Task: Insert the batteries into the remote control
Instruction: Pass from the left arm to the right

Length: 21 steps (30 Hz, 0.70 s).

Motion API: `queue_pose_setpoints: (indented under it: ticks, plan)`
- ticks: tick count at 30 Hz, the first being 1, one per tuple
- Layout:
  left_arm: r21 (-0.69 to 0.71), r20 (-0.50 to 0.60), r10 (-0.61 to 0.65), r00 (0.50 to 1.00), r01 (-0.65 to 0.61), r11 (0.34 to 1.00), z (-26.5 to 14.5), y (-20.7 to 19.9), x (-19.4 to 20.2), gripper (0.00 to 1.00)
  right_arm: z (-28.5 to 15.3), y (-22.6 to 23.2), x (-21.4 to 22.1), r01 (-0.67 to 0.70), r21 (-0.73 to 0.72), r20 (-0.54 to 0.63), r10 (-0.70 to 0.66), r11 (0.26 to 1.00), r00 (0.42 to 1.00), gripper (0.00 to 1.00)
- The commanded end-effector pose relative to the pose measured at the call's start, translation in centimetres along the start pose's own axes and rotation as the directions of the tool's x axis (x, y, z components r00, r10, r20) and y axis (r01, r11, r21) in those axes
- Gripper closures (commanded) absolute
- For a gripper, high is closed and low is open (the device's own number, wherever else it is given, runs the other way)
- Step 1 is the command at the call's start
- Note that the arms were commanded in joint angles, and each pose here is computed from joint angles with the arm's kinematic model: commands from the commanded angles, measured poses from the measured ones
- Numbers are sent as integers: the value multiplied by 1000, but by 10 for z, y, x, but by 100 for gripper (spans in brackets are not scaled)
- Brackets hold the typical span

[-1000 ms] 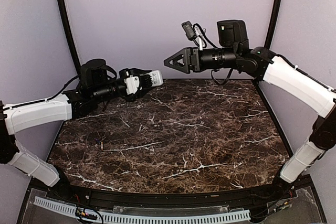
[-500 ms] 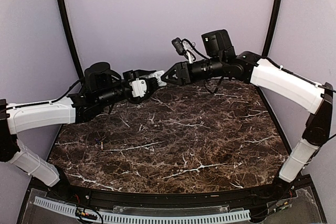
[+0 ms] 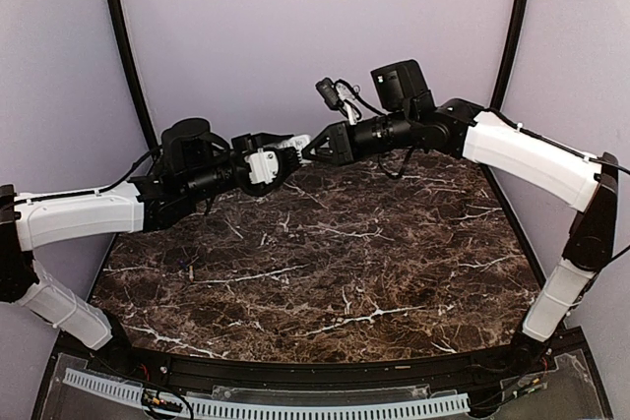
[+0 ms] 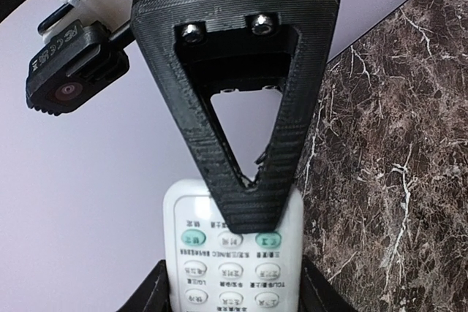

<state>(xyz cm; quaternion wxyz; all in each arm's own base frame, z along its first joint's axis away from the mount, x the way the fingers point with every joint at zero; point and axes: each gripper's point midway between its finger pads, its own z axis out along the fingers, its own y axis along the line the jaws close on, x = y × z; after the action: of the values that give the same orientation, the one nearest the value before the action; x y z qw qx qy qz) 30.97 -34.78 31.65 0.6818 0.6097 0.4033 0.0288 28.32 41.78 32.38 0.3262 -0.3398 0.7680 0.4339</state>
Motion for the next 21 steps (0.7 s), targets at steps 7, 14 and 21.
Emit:
queue_pose_setpoints:
  ticks: [7,14,21]
  plan:
    - [44,43,-51,998,49,998,-7,-6,-13,100,-3,7,-7,82,-4,13,-82,997,997,100]
    - [133,46,-212,976,205,970,-18,-12,-24,30,-21,22,-4,259,-43,11,-259,965,966,100]
    - [289,41,-361,932,335,897,-41,-21,-46,11,-44,46,8,461,-124,45,-459,879,887,100]
